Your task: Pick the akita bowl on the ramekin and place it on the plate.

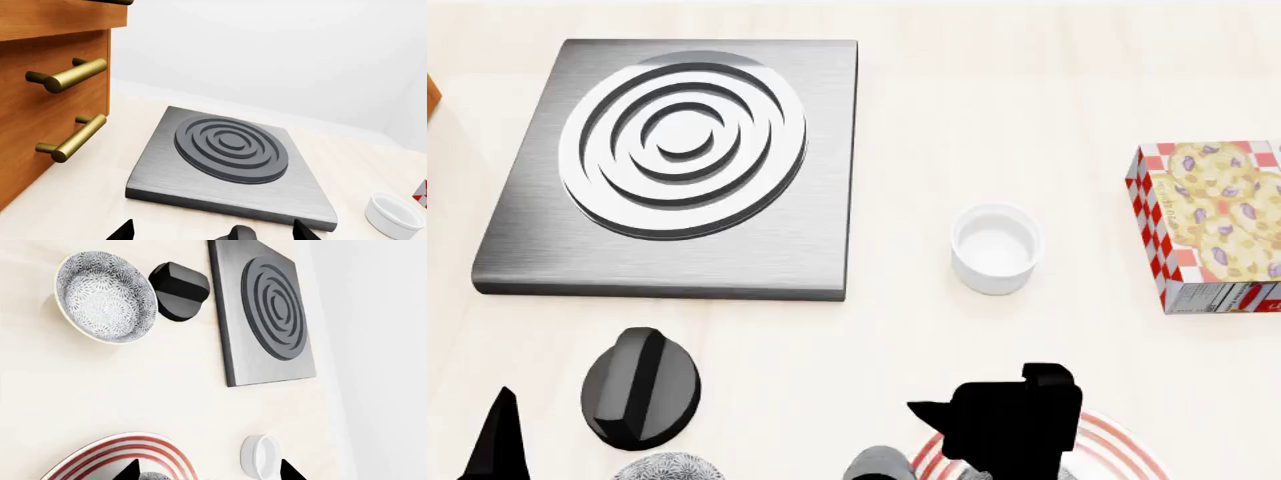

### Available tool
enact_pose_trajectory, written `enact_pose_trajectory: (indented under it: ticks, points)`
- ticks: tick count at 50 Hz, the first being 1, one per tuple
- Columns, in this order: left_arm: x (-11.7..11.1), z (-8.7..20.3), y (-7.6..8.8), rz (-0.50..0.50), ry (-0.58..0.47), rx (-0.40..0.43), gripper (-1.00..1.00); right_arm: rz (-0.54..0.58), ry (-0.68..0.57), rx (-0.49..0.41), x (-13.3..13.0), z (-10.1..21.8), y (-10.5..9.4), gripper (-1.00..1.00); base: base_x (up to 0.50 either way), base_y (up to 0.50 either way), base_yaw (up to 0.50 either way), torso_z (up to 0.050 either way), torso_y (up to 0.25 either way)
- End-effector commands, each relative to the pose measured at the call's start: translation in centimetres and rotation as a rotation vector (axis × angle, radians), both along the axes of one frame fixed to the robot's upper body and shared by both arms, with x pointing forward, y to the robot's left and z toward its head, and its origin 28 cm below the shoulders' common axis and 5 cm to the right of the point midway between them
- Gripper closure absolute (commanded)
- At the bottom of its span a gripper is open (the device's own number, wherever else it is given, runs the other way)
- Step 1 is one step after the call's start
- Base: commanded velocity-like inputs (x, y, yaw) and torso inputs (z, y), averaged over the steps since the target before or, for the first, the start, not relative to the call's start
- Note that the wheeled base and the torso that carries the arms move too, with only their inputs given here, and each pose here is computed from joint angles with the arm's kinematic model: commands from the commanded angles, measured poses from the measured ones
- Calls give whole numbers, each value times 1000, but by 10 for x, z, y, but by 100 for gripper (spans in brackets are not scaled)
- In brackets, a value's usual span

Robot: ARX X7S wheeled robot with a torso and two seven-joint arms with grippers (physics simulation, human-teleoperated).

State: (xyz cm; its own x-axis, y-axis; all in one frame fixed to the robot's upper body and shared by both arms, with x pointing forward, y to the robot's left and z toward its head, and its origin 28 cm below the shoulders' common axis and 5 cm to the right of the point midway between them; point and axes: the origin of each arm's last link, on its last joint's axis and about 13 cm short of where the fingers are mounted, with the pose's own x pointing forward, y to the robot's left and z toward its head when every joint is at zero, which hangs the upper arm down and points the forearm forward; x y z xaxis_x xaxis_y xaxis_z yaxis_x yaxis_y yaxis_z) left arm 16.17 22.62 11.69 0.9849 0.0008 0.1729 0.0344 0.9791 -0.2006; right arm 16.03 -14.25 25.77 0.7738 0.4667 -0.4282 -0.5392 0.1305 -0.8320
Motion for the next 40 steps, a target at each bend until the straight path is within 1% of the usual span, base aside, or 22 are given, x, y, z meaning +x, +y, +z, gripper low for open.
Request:
enact_pose_trajectory:
  ticks: [1,2,3,4,5,7,9,10,13,14,15,16,17,18,19,22,25,26,28,31,35,40]
  points:
    - [0,1,1,2,0,-4,-100,-4,-294,322,-3,16,-3,-100,0,0,0,0,0]
    - [0,1,1,2,1,-3,-100,-11,-322,396,-5,14,-4,-100,0,0,0,0,0]
    - [0,1,0,2,1,-3,-100,-20,-327,426,-6,13,-4,-100,0,0,0,0,0]
    - [0,1,0,1,0,-2,-100,-47,-361,485,-3,12,-6,-100,0,0,0,0,0]
    - [0,1,0,1,-1,-2,-100,-57,-383,510,-2,11,-6,-100,0,0,0,0,0]
    - [-1,2,1,2,-2,-4,-100,-71,-394,593,2,8,-7,-100,0,0,0,0,0]
    - [0,2,1,3,-3,-4,-100,-84,-419,613,4,6,-8,-100,0,0,0,0,0]
    - [0,2,0,3,-1,-4,-100,-93,-443,664,5,5,-8,-100,0,0,0,0,0]
    - [0,2,1,5,-3,-1,-100,-133,-503,783,7,5,-8,-100,0,0,0,0,0]
    - [0,2,1,8,-6,1,-100,-142,-520,805,7,7,-8,-100,0,0,0,0,0]
    - [0,2,2,11,-8,2,-100,-157,-547,856,8,5,-8,-100,0,0,0,0,0]
    - [0,2,2,10,-9,1,-100,-157,-553,874,8,3,-8,-100,0,0,0,0,0]
    - [0,3,2,-1,-14,-29,-100,-176,-589,914,8,2,-8,-100,0,0,0,0,0]
    - [0,3,2,-13,-17,-41,-100,-176,-594,935,8,1,-8,-100,0,0,0,0,0]
    - [-1,4,2,-9,-19,-20,-100,-189,-605,965,9,0,-8,-100,0,0,0,0,0]
    - [-1,4,3,-7,-17,-20,-100,-197,-644,1045,11,-7,-7,-100,0,0,0,0,0]
    - [0,4,3,-6,-19,-21,-100,-197,-673,1056,11,-11,-5,-100,0,0,0,0,0]
    - [0,4,3,-10,-22,-32,-100,-184,-710,1086,9,-11,-3,-100,0,0,0,0,0]
    - [-1,4,3,-9,-30,-28,-100,-198,-759,1094,9,-13,-4,-100,0,0,0,0,0]
    - [-1,4,3,-12,-38,-30,-100,-206,-787,1114,7,-15,-3,-100,0,0,0,0,0]
    - [0,4,3,-16,-44,-32,-100,-231,-834,1101,8,-19,-4,-100,0,0,0,0,0]
    - [-1,5,3,-21,-58,-26,-100,-230,-888,1147,6,-24,-8,-100,0,0,0,0,233]
